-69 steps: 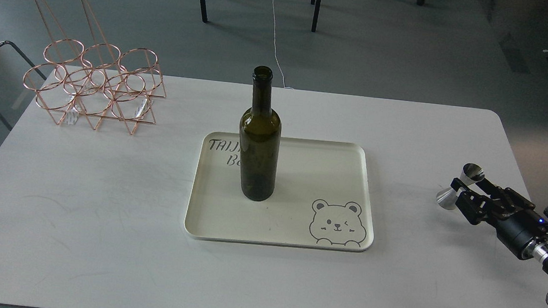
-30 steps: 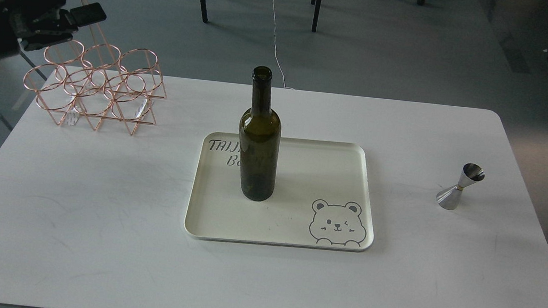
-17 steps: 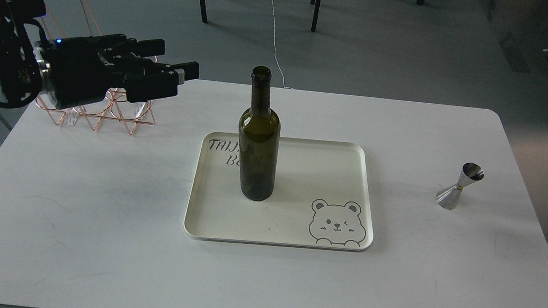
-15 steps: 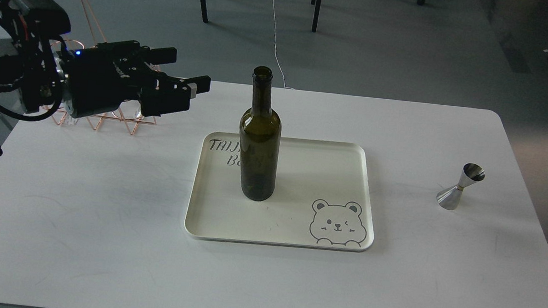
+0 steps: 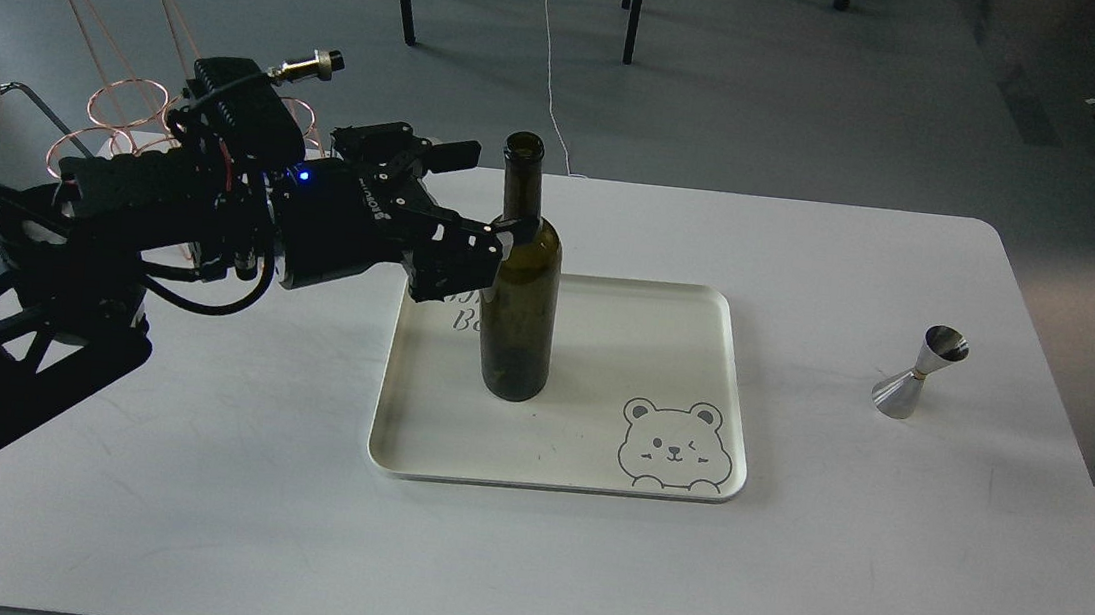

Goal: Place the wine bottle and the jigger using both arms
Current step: 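Close the left gripper around the wine bottle's neck, then lift the wine bottle off the tray and carry it over the copper rack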

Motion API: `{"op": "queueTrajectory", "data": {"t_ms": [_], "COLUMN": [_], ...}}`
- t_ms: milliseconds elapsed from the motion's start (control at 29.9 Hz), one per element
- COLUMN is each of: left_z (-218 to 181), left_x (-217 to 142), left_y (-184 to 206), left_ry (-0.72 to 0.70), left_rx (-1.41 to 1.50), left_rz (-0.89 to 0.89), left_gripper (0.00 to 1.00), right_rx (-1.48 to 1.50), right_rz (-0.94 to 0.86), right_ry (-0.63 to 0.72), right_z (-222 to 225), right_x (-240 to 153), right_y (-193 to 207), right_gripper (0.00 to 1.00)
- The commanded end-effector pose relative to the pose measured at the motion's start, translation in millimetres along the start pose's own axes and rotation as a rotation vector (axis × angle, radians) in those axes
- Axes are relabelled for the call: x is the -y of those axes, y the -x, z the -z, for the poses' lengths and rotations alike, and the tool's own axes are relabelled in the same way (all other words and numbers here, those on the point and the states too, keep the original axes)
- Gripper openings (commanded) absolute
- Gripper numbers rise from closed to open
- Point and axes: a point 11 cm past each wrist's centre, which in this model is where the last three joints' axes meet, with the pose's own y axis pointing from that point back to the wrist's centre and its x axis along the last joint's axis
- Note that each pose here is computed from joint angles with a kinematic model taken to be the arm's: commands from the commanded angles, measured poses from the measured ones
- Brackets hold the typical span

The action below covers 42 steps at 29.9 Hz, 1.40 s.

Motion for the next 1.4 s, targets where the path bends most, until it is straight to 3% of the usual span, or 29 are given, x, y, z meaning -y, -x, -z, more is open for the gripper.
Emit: {"op": "queueTrajectory", "data": {"t_ms": [0, 501, 601, 668, 701, 902, 1136, 1369], "left_z": [4, 9, 9, 9, 10, 10, 10, 27], "left_x": [9, 23, 23, 23, 23, 22, 18, -5], "left_y": [4, 8, 8, 8, 7, 7, 2, -36], "left_ry": [-0.012, -0.044, -0.047, -0.048, -0.050, -0.049, -0.040, -0.080], "left_rx": [-0.012, -0.053, -0.054, -0.051, -0.050, -0.050, -0.042, -0.036], "left_rz": [-0.004, -0.039, -0.039, -0.043, -0.044, -0.045, -0.059, -0.161], "left_gripper": [0.90, 0.74, 0.64, 0.43, 0.38, 0.34, 0.17, 0.16], "right_rx": [-0.002, -0.002, -0.005, -0.006, -0.006, -0.007, -0.007, -0.009], "right_rz": [-0.004, -0.006, -0.009, -0.011, -0.011, -0.011, -0.010, -0.008], "right_ry": [0.000, 0.000, 0.000, 0.001, 0.001, 0.000, 0.002, -0.001], "right_z": [0, 0, 0, 0, 0, 1, 0, 2], "right_x": [0, 0, -1, -1, -1, -2, -2, -2], "right_y": [-1, -1, -3, -4, -4, -5, -4, -5], "right_gripper": [0.97, 0.97, 0.97, 0.97, 0.97, 0.97, 0.97, 0.97]}}
